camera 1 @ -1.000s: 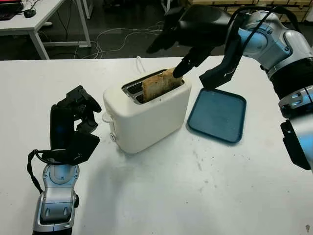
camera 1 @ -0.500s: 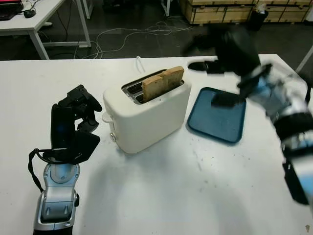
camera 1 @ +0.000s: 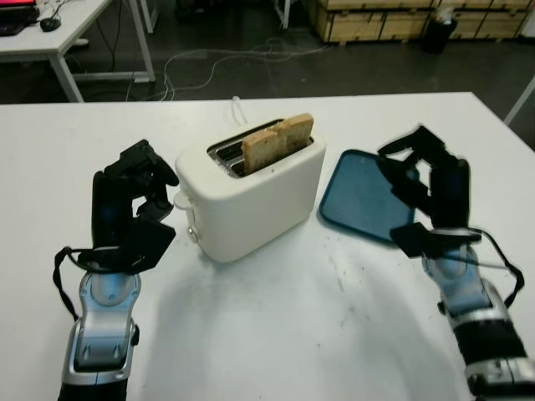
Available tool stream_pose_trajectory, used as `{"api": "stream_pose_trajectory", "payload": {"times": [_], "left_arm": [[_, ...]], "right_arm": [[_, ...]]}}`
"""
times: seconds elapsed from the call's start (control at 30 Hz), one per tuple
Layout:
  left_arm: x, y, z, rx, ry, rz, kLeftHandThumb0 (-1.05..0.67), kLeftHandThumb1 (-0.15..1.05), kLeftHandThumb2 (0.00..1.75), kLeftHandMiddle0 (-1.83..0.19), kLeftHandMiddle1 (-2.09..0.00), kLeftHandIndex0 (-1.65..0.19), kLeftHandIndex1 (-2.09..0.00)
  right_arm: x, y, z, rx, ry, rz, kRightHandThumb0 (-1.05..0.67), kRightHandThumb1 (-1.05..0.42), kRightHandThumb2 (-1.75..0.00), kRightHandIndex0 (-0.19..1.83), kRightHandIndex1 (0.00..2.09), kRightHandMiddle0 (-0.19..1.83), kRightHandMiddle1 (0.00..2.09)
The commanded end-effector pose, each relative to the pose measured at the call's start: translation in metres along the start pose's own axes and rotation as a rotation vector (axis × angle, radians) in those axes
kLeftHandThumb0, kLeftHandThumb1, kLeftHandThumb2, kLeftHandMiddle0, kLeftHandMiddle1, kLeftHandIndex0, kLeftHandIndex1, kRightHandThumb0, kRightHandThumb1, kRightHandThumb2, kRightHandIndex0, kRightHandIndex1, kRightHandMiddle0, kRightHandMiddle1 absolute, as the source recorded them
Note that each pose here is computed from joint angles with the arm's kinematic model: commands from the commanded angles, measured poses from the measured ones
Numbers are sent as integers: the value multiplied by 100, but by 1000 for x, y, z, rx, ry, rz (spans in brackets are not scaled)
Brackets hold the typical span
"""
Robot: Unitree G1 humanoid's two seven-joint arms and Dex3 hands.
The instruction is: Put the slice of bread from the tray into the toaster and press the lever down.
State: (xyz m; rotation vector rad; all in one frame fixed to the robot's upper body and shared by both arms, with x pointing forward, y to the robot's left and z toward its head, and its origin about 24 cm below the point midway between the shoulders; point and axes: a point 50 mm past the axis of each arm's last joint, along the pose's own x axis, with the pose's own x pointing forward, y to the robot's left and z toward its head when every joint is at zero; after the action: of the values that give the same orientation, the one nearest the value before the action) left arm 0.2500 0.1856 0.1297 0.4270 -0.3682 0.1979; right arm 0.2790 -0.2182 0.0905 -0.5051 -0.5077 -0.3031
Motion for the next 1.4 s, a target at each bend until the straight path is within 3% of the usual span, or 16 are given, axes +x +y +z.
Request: {"api": "stream_pose_trajectory", "payload": {"times": [0.0, 0.13, 0.37, 0.7, 1.1, 1.23, 1.37], "left_arm": [[1, -1, 1, -8, -8, -5, 4, 74, 113, -111, -175, -76, -175], [1, 2, 1, 10, -14, -15, 6, 74, 112, -111, -175, -75, -175], [3, 7, 3, 65, -16, -47, 6, 72, 110, -109, -175, -76, -175], [1, 8, 3, 95, -7, -66, 5, 67, 115, -107, -175, -77, -175], [-1, 17, 7, 213, -27, -113, 4, 71, 96, -103, -175, -59, -172], [-1, 20, 10, 267, -29, -126, 5, 71, 88, -103, -175, -65, -152], [-1, 24, 13, 351, -27, -159, 3, 80, 65, -101, -175, -76, -114]], "right_arm": [[-8, 1, -2, 79, 74, -27, -42, -92, -34, 79, 174, 73, 118], [-10, 4, -6, 186, 164, 9, -49, -92, -33, 79, 175, 72, 127], [0, 9, -8, 295, 307, 168, -51, -92, -35, 82, 175, 57, 172], [9, 11, -5, 311, 332, 294, -47, -92, -35, 85, 175, 58, 175], [5, 14, -4, 306, 351, 336, -50, -92, -33, 86, 175, 57, 174], [4, 15, -3, 307, 350, 336, -49, -92, -35, 86, 175, 58, 175], [3, 16, -3, 324, 355, 328, -49, -92, -35, 86, 175, 58, 175]]}}
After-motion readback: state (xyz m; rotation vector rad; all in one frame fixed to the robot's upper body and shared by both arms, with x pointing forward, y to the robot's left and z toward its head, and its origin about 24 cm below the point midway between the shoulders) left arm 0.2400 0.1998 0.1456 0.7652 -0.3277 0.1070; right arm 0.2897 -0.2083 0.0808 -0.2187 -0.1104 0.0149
